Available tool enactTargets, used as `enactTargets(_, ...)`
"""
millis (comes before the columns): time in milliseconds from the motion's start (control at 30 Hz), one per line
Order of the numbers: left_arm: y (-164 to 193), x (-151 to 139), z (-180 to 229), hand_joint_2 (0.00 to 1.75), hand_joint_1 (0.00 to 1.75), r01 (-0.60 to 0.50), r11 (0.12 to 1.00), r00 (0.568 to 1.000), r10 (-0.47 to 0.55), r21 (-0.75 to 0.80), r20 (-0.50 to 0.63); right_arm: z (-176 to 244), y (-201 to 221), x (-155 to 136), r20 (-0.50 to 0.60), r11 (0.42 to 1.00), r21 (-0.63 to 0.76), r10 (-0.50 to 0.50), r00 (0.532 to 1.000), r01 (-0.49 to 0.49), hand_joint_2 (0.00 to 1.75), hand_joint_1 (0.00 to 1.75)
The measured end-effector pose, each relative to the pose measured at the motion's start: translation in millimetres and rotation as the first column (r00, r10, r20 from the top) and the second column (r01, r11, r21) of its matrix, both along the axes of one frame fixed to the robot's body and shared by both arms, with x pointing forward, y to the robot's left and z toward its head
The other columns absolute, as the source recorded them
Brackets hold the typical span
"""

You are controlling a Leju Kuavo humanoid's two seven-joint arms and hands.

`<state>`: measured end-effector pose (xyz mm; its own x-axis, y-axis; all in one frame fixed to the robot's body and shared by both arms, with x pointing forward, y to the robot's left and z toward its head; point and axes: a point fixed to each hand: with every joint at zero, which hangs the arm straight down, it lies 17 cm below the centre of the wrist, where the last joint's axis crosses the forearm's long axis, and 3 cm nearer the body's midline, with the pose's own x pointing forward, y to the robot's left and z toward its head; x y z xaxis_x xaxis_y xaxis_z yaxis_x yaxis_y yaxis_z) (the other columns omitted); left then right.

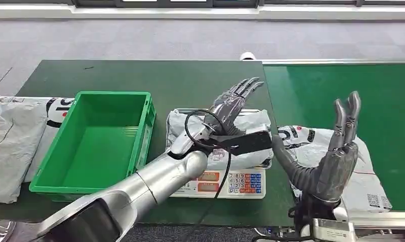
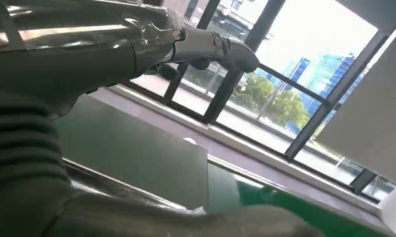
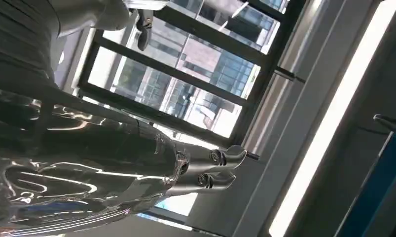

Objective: Moved the parcel from conveyor to table for the left to box.

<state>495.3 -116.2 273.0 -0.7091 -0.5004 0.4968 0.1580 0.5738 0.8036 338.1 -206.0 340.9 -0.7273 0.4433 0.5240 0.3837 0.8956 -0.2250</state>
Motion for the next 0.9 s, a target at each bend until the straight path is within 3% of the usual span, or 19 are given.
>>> enactTargets(667,-0.8,0.8,2.6,0.0,0.0,-0.002,1.0,1.0,0.002,-0.003,-0.011,0.6,-0.3,-0.5,0.0,1.0,0.001,0.0,1.0,0.0,1.75,0.0)
enactTargets(700,-1.5,1.5,-1.7,1.75,0.0,0.0,1.0,0.999,0.0,0.006,-0.037,0.4,-0.3,-0.3,-0.002,1.0,0.003,0.002,1.0,-0.002,1.75,0.0)
enactTargets(833,4.9,10.9,-42.2,1.75,0.0,-0.054,0.987,0.986,0.076,0.149,-0.146,-2.3,1.9,3.9,-0.027,1.0,0.005,0.028,0.999,-0.028,1.75,0.0)
enactTargets(900,13.3,16.0,-63.4,1.75,0.0,-0.092,0.965,0.982,0.129,0.244,-0.141,3.7,7.8,8.7,-0.024,0.998,-0.006,0.057,0.998,-0.057,1.75,0.0)
